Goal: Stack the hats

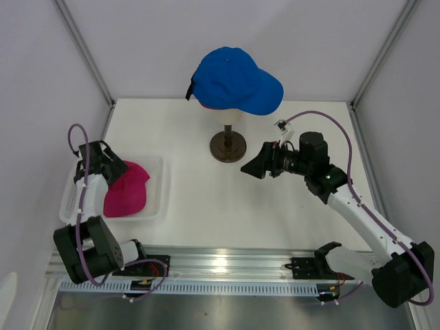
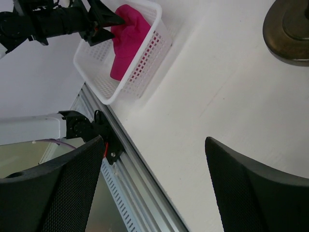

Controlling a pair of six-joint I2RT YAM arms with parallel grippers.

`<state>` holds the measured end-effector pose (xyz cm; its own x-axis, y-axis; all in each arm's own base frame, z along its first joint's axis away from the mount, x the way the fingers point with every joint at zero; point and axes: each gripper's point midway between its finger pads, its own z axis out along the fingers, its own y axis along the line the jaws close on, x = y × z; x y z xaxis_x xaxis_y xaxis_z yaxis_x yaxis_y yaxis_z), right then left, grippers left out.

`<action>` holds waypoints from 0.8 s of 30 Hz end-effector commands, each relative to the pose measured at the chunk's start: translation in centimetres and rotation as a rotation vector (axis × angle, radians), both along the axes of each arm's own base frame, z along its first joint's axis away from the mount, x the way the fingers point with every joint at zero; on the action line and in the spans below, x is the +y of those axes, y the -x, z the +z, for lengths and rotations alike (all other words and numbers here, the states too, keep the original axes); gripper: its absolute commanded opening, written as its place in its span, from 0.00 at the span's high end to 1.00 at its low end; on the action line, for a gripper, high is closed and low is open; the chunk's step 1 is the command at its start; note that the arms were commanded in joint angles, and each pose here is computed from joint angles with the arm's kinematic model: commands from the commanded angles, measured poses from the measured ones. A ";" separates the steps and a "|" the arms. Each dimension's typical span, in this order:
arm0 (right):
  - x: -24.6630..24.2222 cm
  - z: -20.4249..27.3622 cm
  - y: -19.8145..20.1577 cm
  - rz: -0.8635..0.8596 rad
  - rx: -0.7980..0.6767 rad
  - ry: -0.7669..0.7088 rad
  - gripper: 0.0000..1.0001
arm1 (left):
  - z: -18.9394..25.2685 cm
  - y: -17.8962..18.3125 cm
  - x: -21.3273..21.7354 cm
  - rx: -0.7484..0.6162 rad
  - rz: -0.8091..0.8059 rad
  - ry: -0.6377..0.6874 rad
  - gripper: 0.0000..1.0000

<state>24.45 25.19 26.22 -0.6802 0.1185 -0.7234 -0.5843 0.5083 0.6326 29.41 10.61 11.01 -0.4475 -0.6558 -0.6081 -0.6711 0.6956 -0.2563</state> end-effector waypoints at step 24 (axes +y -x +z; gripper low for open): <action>3.3 3.1 -4.2 0.019 -0.057 -0.059 0.12 | 0.6 -5.0 -1.5 -0.020 -0.216 -0.122 0.99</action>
<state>28.34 27.58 26.35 -0.6817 0.1208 -0.7216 -0.5815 0.5092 0.6345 33.32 9.30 6.84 -0.6104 -0.5331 -0.5859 -0.5718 0.8084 -0.1399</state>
